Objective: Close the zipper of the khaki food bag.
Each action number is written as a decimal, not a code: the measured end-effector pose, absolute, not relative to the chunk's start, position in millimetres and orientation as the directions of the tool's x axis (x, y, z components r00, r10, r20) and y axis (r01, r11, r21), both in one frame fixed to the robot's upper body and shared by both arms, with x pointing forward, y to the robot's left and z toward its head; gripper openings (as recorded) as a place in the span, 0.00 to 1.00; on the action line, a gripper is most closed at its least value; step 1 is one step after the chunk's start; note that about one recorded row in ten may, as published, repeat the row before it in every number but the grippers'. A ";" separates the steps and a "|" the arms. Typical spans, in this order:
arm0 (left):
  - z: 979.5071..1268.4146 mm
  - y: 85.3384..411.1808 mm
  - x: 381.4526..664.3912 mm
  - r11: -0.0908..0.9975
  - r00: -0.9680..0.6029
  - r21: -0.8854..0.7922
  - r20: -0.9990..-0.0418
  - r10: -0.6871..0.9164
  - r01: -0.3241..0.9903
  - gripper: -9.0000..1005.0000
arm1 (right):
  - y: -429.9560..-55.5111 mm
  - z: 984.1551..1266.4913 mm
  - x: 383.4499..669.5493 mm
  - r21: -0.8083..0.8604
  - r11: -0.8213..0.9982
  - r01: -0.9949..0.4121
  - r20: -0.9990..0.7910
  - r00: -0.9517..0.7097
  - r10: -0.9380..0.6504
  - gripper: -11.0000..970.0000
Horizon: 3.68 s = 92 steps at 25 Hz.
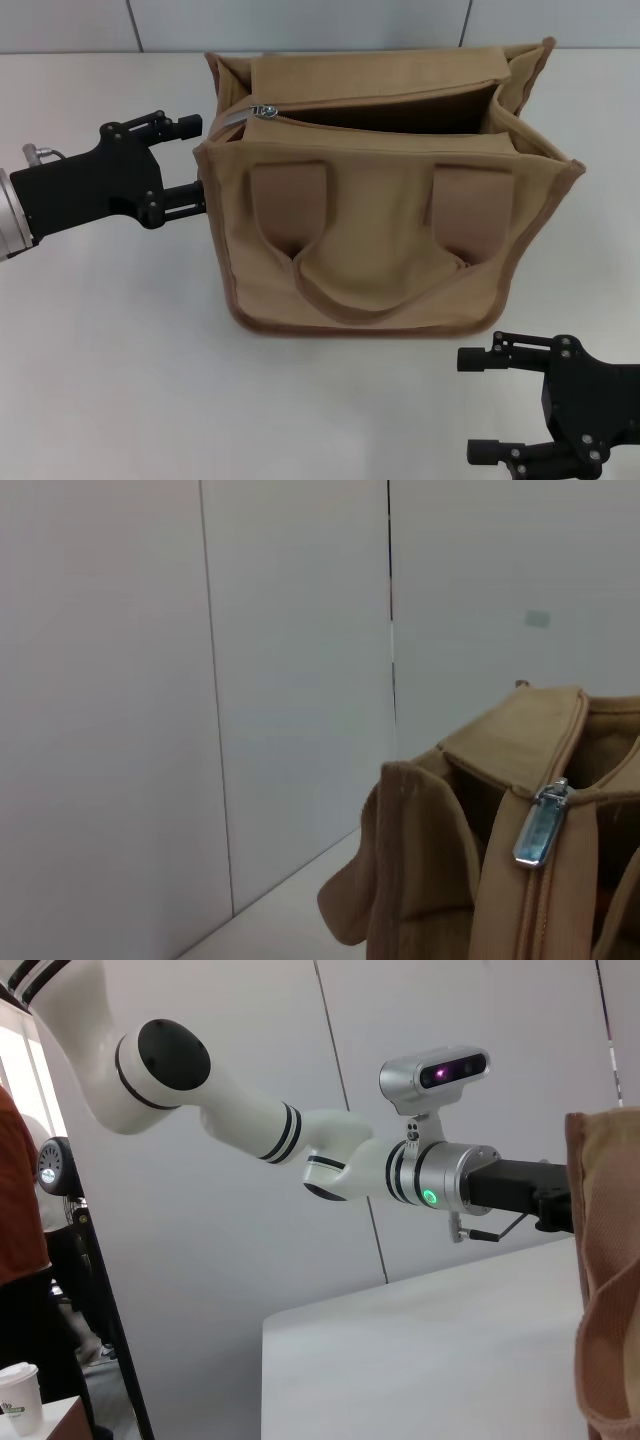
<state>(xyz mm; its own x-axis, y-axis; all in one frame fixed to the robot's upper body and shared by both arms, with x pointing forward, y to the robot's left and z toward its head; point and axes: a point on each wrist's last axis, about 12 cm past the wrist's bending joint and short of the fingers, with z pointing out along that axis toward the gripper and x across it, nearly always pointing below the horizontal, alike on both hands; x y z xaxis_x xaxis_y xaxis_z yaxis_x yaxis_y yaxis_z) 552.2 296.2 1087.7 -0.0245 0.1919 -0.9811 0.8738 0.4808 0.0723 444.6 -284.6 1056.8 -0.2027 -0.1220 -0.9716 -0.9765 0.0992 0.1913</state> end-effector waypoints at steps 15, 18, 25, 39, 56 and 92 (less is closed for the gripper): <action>1092.0 298.2 551.7 0.509 0.043 0.119 -0.986 0.158 0.852 0.41 | -286.9 1057.3 444.7 0.189 0.114 -0.975 -0.973 -0.201 -0.115 0.85; 1093.1 298.7 548.6 0.501 0.050 0.115 -0.989 0.141 0.858 0.34 | -287.0 1057.4 444.9 0.188 0.115 -0.975 -0.973 -0.201 -0.114 0.85; 1103.5 300.2 538.9 0.454 0.100 0.116 -0.993 0.058 0.884 0.10 | -289.8 1064.6 441.9 0.182 0.101 -0.978 -0.980 -0.189 -0.056 0.85; 1129.7 263.1 550.3 0.332 0.214 0.185 -0.975 -0.054 0.925 0.01 | -296.4 1110.9 472.9 0.318 0.046 -0.947 -0.940 -0.309 0.147 0.85; 1126.7 265.6 547.6 0.351 0.216 0.183 -0.975 -0.055 0.918 0.01 | -286.5 1178.4 542.1 0.556 -0.003 -0.831 -0.827 -0.553 0.099 0.85; 1132.0 254.7 552.7 0.334 0.230 0.187 -0.969 -0.092 0.924 0.01 | -159.9 1203.1 618.2 0.675 0.238 -0.699 -0.641 -0.714 -0.282 0.38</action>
